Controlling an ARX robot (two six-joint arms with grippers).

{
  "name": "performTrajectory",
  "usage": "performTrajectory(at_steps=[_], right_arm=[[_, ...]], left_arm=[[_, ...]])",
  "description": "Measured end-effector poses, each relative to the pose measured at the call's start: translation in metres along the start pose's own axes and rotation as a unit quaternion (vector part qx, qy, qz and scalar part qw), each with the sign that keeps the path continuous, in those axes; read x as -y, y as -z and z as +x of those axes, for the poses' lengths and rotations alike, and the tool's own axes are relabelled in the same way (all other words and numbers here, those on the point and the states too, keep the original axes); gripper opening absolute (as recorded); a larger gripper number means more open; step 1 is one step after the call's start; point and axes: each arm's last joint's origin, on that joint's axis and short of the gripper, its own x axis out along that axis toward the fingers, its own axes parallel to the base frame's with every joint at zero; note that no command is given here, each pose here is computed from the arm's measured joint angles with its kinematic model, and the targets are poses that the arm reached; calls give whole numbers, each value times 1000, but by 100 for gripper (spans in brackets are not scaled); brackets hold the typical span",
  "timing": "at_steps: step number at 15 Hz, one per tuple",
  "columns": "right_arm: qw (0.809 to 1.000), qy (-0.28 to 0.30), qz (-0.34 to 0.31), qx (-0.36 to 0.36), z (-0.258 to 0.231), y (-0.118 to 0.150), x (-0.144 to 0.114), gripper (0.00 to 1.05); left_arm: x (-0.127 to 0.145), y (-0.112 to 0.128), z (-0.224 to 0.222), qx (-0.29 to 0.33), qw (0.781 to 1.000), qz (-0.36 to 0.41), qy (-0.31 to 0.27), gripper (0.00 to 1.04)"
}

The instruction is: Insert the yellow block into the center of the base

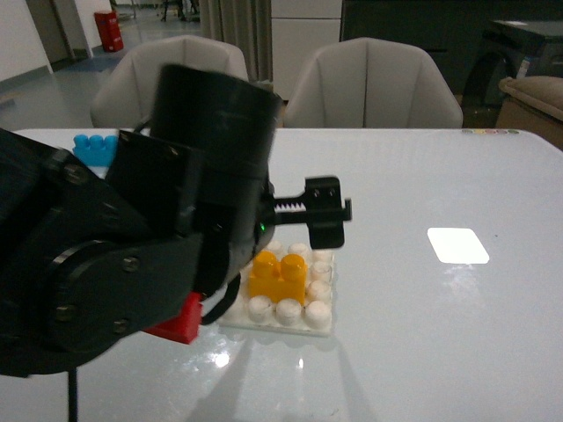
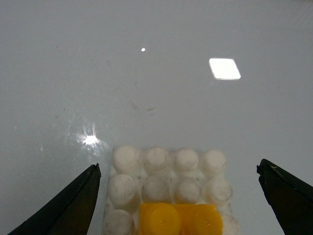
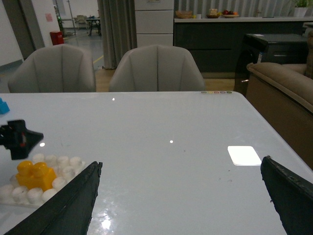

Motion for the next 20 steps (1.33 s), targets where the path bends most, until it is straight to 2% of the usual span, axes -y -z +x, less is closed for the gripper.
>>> performTrajectory(at_steps=[6,7,9,11,12,13,16,18,19,20], right_arm=[[1000,0,0,0,0,0,0,98],[1000,0,0,0,0,0,0,98],[1000,0,0,0,0,0,0,98],[1000,0,0,0,0,0,0,98],[1000,0,0,0,0,0,0,98],[1000,0,0,0,0,0,0,98],[1000,0,0,0,0,0,0,98],[1000,0,0,0,0,0,0,98],[1000,0,0,0,0,0,0,98],[1000,0,0,0,0,0,0,98]], left_arm=[[-13,-21,-27,37,999,-33,21,98],[-23,-34,-49,80,995,-48,28,98],[-47,-50,-83,129,990,-58,29,98],[-78,-51,-118,159,986,-52,14,98],[-86,-50,-133,207,977,-35,-23,90],[-99,-48,-149,232,971,3,-58,75],[-128,-18,-175,207,974,50,-82,37],[-137,-11,-192,217,972,53,-78,12],[-140,-7,-198,216,972,52,-77,2],[-144,-1,-203,211,973,55,-80,2]])
